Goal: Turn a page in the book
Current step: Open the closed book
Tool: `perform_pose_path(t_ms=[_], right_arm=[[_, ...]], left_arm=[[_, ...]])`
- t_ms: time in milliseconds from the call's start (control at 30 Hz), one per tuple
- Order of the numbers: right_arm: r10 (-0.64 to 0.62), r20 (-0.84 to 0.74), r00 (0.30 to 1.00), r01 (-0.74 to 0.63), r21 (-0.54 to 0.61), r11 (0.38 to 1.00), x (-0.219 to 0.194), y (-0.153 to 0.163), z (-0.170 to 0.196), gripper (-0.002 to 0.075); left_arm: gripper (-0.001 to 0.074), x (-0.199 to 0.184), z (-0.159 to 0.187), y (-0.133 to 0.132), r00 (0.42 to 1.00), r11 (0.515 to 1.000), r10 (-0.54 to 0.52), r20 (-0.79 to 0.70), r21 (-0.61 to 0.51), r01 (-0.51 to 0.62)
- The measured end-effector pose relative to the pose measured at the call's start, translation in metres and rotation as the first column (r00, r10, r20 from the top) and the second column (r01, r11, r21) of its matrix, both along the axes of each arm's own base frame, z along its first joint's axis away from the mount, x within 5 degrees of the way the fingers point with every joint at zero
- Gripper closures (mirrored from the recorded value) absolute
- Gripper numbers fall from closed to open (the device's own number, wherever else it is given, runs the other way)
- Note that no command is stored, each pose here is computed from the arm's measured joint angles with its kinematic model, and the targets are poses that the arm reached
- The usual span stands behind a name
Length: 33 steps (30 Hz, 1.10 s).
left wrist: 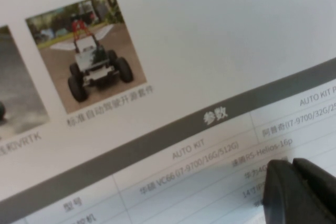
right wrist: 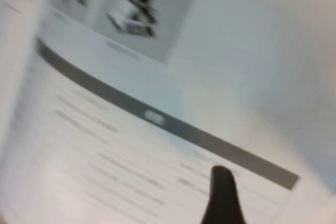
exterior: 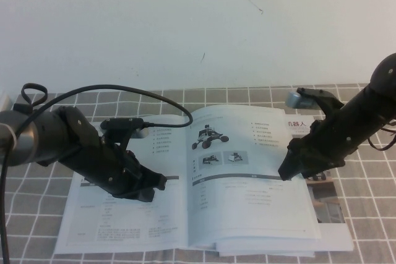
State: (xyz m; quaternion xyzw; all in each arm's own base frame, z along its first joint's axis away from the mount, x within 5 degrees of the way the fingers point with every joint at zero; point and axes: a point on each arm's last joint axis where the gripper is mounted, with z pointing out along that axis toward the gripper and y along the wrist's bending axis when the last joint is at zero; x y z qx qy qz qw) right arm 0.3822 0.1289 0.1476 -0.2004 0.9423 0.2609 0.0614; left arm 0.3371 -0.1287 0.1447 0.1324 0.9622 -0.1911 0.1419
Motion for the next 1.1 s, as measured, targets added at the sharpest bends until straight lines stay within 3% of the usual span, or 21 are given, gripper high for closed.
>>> perform_pose_path(t_ms=[300,533,800,1100], right_arm=[[-0.006,-0.041,0.999,0.005,-0.027,1.0,0.001,0.0,-0.011,0.0265],[-0.018,-0.057,0.998,0.021,0.064,0.998,0.002,0.008,-0.012,0.0265],[-0.015,-0.069,0.997,0.021,0.092,0.996,0.001,0.01,-0.012,0.0265],[-0.018,-0.03,0.999,0.023,0.176,0.984,0.0,0.017,0.012,0.0265]], left_arm=[[0.0738,0.0,0.0,0.0,1.0,1.0,0.001,-0.001,-0.004,-0.001],[0.0738,0.0,0.0,0.0,1.0,1.0,0.002,-0.001,-0.006,-0.002],[0.0738,0.0,0.0,0.0,1.0,1.0,-0.003,0.002,-0.007,0.003],[0.0738,0.002,0.0,-0.001,1.0,1.0,0.011,0.008,-0.029,-0.011]])
